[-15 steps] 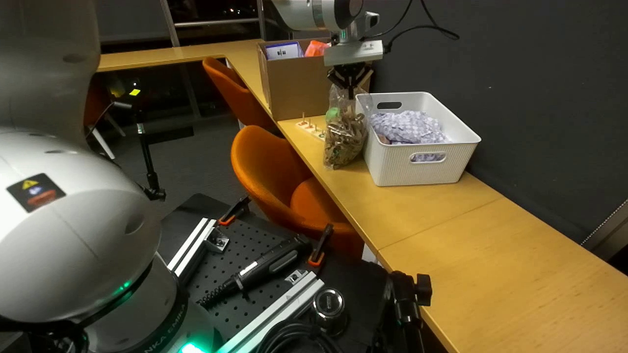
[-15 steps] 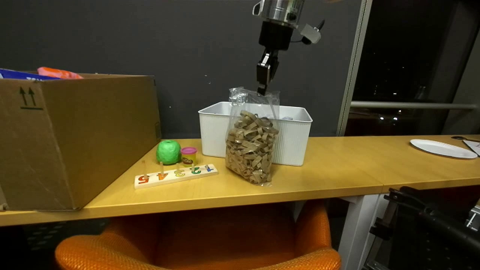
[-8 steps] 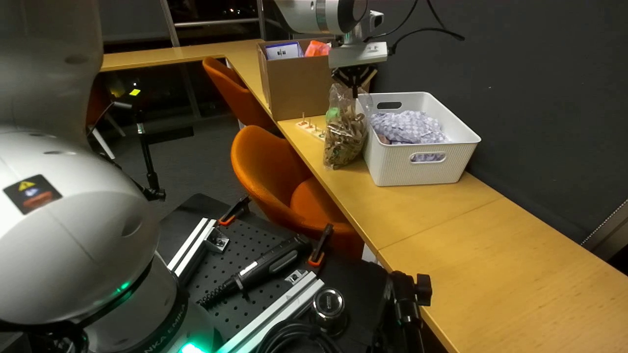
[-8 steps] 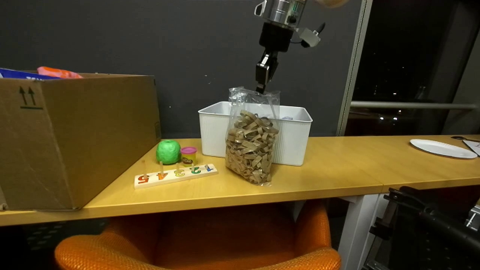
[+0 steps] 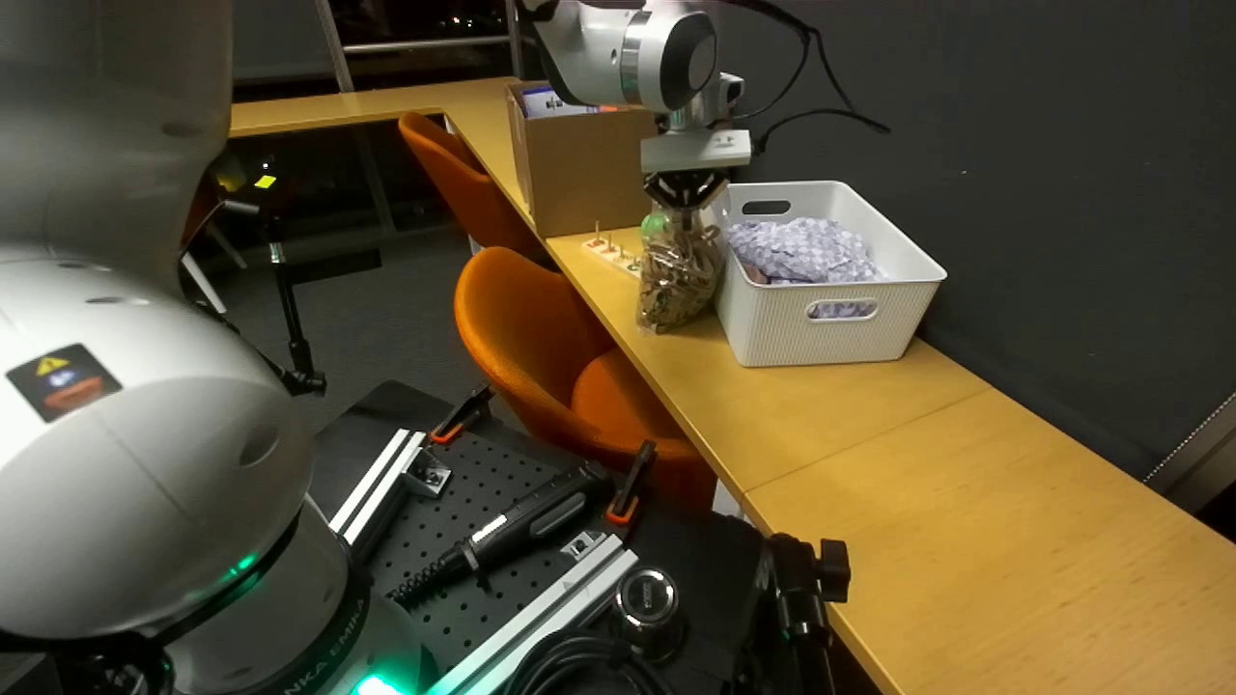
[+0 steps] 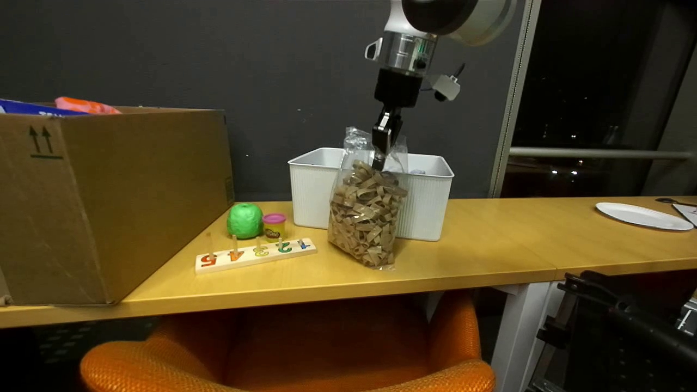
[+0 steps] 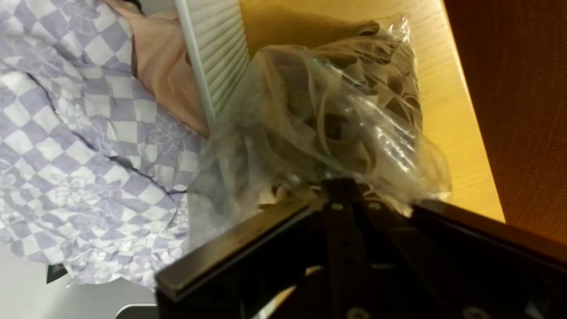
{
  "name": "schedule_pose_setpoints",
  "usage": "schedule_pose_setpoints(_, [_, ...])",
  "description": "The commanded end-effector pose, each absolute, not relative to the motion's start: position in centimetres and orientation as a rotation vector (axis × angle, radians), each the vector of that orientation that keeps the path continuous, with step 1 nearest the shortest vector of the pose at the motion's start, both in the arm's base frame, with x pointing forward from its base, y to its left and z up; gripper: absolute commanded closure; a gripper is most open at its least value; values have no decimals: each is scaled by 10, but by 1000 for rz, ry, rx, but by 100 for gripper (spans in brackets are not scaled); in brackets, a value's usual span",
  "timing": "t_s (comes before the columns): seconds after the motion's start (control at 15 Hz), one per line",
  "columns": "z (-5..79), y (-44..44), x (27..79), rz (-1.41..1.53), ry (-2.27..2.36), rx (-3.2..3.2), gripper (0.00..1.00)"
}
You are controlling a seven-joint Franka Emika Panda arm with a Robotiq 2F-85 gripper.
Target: Remove the rubber band from the packet
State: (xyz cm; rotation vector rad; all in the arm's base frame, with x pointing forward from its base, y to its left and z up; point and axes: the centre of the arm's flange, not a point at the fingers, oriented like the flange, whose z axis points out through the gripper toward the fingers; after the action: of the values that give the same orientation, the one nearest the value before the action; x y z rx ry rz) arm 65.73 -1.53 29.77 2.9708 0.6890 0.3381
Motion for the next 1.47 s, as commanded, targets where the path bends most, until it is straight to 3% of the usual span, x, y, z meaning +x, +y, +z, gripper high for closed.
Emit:
schedule_pose_setpoints(0.0, [288, -17, 659, 354, 712, 2984, 73])
schedule_pose_setpoints(0.6, [252, -10, 664, 271, 742, 2989, 9])
schedule_pose_setpoints(0.8, [244, -8, 666, 255, 747, 2980, 1])
schedule_pose_setpoints(0.87, [242, -7, 666, 255, 750, 2979, 2])
schedule_pose_setpoints(0.93, [242, -7, 666, 258, 754, 2981, 11])
schedule_pose_setpoints(1.0, [243, -7, 667, 267, 755, 2983, 28])
schedule_pose_setpoints(1.4, [248, -8, 669, 286, 746, 2981, 75])
